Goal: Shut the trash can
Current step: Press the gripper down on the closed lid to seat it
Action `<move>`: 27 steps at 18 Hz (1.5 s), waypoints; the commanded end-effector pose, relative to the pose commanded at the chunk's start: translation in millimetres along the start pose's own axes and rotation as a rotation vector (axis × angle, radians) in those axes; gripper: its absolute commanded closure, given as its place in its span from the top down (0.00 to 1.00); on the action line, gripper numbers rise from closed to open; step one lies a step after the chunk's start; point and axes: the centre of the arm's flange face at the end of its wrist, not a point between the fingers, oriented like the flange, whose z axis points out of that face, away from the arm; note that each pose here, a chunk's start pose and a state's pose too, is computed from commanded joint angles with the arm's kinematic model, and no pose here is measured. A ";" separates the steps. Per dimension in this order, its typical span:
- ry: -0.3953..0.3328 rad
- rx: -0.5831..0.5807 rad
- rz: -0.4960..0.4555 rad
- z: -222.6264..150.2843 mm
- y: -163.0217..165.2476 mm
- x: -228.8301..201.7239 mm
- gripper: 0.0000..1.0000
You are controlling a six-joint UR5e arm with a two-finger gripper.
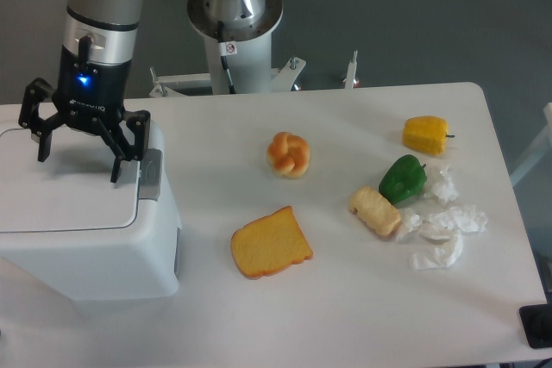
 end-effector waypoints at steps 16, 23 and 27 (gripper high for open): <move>0.001 -0.004 -0.002 2.2 2.0 -0.6 1.00; 0.002 -0.010 -0.004 4.6 4.2 -1.1 1.00; 0.001 -0.006 -0.002 2.9 3.4 -0.6 1.00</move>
